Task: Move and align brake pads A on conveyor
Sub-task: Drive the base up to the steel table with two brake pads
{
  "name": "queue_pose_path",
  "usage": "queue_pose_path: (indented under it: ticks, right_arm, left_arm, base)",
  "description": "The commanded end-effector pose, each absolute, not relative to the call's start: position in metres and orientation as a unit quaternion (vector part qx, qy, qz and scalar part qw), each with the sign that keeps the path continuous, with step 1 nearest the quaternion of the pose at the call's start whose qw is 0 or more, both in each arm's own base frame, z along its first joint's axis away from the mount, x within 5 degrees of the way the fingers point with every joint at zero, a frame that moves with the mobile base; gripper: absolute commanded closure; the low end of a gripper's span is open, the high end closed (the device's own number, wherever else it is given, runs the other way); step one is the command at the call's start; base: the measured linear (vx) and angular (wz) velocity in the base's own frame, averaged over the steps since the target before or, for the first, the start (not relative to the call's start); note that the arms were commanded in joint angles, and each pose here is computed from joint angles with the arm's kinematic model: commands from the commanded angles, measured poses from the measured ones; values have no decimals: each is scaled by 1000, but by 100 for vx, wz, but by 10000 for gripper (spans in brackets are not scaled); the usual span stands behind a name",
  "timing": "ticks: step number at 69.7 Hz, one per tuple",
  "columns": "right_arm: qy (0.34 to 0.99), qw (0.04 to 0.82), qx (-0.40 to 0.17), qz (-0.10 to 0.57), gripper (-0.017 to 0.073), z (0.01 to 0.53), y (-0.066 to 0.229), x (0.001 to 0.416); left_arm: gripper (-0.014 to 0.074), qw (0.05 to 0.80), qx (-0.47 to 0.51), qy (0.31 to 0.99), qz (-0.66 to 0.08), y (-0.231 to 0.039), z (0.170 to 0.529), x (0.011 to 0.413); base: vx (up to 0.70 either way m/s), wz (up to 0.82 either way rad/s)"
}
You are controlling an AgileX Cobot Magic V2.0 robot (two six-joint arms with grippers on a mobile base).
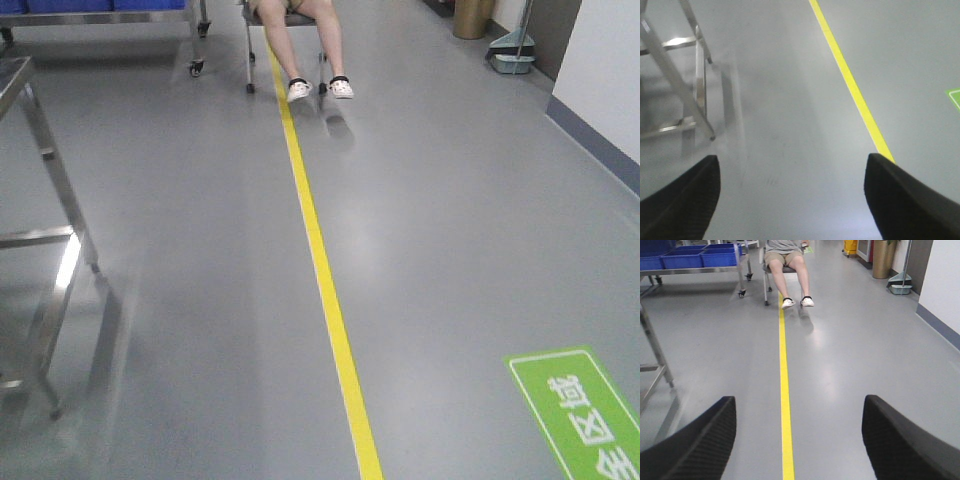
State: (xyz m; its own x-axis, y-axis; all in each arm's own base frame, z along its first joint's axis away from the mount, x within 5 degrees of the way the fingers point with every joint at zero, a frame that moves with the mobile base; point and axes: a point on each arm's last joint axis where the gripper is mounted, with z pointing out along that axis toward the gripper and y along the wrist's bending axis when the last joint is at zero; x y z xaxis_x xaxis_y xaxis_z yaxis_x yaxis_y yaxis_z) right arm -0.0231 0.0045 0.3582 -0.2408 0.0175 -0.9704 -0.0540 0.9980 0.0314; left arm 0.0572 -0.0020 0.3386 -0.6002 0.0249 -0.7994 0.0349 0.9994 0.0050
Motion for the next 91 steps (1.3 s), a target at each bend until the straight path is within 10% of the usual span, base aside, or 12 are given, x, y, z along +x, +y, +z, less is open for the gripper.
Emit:
queue_pose_path:
  ticks: [1,91]
  right_arm:
    - [769,639,-12,25,61,370,4,-17]
    - [768,639,-12,25,61,370,4,-17]
  left_arm:
    - [48,482,17,876,-12,-3,350,61]
    - [48,482,17,876,-12,-3,350,61]
  base:
    - [74,-16]
    - [67,3]
